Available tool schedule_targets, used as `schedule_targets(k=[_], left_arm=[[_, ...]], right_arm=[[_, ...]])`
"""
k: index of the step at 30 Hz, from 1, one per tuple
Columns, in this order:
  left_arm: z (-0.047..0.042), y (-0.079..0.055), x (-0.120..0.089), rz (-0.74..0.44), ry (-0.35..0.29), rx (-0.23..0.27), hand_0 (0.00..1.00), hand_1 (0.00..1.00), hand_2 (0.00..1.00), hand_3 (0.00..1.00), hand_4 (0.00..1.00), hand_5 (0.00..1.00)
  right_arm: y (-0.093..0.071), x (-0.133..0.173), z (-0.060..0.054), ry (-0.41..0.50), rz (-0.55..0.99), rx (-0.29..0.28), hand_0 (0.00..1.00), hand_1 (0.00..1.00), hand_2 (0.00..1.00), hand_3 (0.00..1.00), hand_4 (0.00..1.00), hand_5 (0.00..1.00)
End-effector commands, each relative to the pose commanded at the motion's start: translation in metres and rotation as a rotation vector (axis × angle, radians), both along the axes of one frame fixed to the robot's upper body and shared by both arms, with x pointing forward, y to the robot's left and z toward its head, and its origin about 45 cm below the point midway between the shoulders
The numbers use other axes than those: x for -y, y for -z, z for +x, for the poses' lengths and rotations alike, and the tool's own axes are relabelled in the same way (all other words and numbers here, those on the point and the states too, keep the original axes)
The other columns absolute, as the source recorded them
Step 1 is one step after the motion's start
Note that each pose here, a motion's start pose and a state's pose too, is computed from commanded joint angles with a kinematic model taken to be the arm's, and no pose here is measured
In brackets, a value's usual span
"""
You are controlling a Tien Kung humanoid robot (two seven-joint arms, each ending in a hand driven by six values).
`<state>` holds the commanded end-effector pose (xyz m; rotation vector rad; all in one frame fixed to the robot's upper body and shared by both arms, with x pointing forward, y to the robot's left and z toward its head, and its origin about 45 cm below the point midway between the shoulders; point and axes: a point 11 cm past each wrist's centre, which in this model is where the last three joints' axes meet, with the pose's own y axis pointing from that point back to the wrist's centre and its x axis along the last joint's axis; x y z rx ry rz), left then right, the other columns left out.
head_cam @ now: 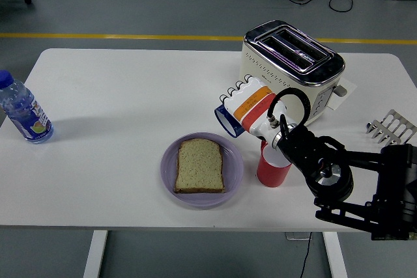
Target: Pick up the cup,pour liquid into bread,place the cup on the desk
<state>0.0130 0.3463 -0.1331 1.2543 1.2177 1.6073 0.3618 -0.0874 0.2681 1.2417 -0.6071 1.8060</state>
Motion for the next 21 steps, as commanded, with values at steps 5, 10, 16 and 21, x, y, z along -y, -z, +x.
schedule_targets(k=[5,10,16,21], left_arm=[[0.0025,0.0,0.0,0.0,-0.004,0.006,0.635,0.646,0.656,0.51,0.24,0.847],[0.0046,0.0,0.0,0.0,-0.006,0.01,0.635,0.646,0.656,0.51,0.242,0.848],[0.0049,-0.001,-0.001,0.001,-0.002,0.01,0.635,0.647,0.656,0.509,0.242,0.848],[0.0054,-0.001,-0.001,0.002,-0.001,0.011,0.635,0.647,0.656,0.509,0.241,0.847]], right_arm=[[-0.006,0.006,0.004,0.023,0.042,0.008,0.51,0.496,0.596,0.566,0.62,0.002],[-0.017,0.017,0.007,0.056,0.164,0.016,0.517,0.497,0.598,0.564,0.636,0.002],[-0.028,0.045,0.013,0.17,0.437,-0.072,0.517,0.497,0.599,0.56,0.64,0.002],[-0.035,0.073,0.018,0.299,0.715,-0.165,0.531,0.497,0.598,0.557,0.642,0.002]])
